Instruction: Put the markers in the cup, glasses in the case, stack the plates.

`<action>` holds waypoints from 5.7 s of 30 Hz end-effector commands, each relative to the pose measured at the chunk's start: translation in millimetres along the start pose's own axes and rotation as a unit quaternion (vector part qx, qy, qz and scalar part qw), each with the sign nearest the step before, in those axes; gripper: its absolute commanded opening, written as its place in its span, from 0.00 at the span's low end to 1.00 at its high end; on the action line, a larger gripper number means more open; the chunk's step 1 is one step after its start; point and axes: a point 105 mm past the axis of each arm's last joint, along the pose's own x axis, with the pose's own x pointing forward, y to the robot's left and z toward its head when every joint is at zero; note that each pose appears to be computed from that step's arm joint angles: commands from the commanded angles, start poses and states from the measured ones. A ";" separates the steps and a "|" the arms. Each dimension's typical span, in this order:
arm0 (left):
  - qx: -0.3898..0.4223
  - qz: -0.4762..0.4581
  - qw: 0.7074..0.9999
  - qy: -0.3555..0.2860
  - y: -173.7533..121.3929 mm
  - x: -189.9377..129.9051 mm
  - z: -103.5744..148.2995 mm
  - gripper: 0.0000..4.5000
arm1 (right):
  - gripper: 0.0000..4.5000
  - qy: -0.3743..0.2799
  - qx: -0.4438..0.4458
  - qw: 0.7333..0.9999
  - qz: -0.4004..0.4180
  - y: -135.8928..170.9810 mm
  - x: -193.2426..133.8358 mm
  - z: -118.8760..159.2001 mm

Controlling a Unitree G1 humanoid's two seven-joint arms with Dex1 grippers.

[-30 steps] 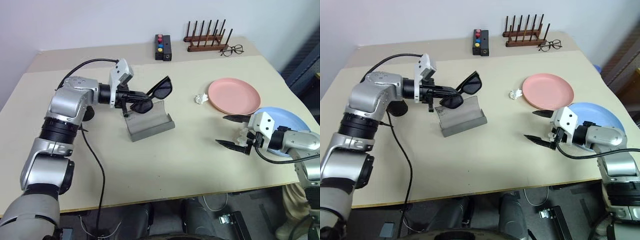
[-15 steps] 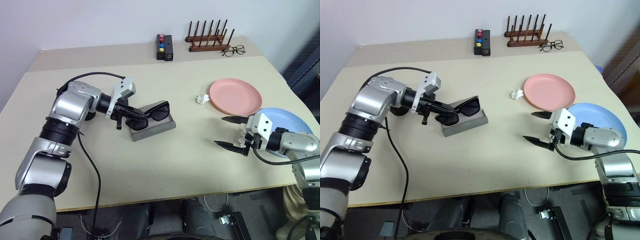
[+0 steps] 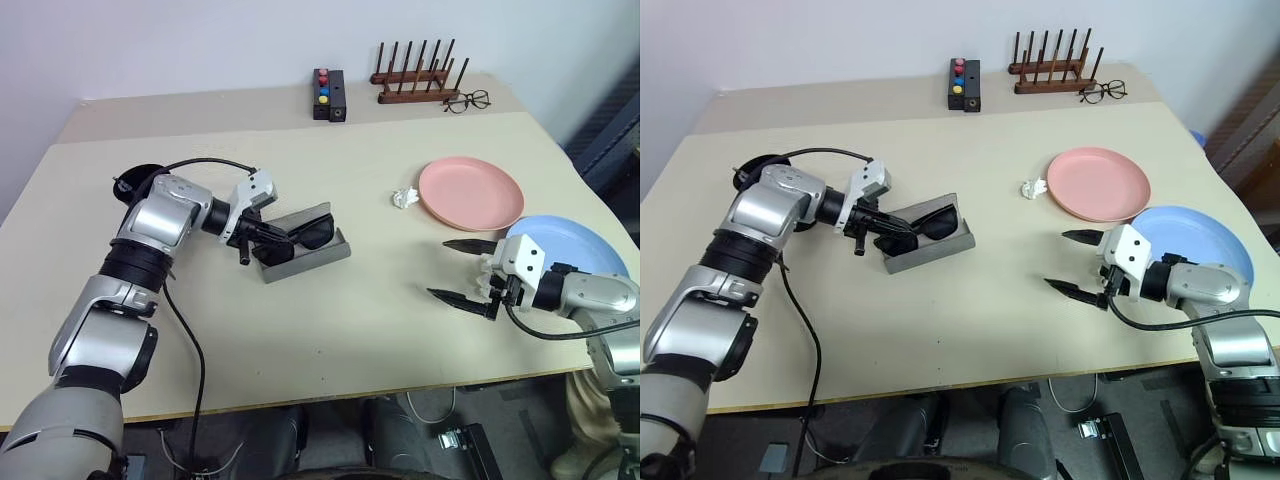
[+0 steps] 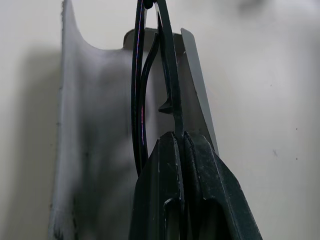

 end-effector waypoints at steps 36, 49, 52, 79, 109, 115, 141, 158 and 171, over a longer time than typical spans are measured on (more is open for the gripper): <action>0.014 0.241 0.969 -0.060 48.7 -24.8 35.3 0.01 | 1.00 -0.026 -0.029 0.999 -0.012 -15.5 7.5 18.0; 0.059 0.126 0.990 -0.010 -0.4 7.5 6.9 0.01 | 1.00 -0.027 -0.024 0.999 -0.011 -11.8 6.6 17.1; 0.059 0.089 0.994 0.009 -15.4 7.4 -6.4 0.01 | 1.00 -0.026 -0.023 0.999 -0.012 -11.8 6.2 16.4; 0.061 0.030 0.996 0.054 -49.2 30.4 -37.5 0.01 | 1.00 0.001 -0.006 1.000 0.004 -2.9 -6.8 3.6; 0.147 0.026 0.956 -0.254 -66.1 14.4 83.5 0.74 | 1.00 0.098 0.047 0.965 -0.237 -78.7 -81.0 -9.2; 0.188 0.014 0.954 -0.233 -71.9 25.2 76.3 0.99 | 1.00 0.144 0.097 0.950 -0.258 -77.2 -100.6 -27.8; 0.216 0.020 0.946 -0.243 -69.4 50.4 79.9 0.99 | 1.00 0.192 0.140 0.958 -0.161 -34.6 -126.9 -60.8; 0.212 -0.061 0.953 -0.209 -88.8 42.7 59.4 0.99 | 1.00 0.201 0.156 0.955 -0.154 -38.7 -115.1 -74.3; 0.229 -0.091 0.950 -0.195 -93.3 40.7 57.1 1.00 | 0.01 0.211 0.162 0.951 -0.158 -40.3 -115.7 -82.6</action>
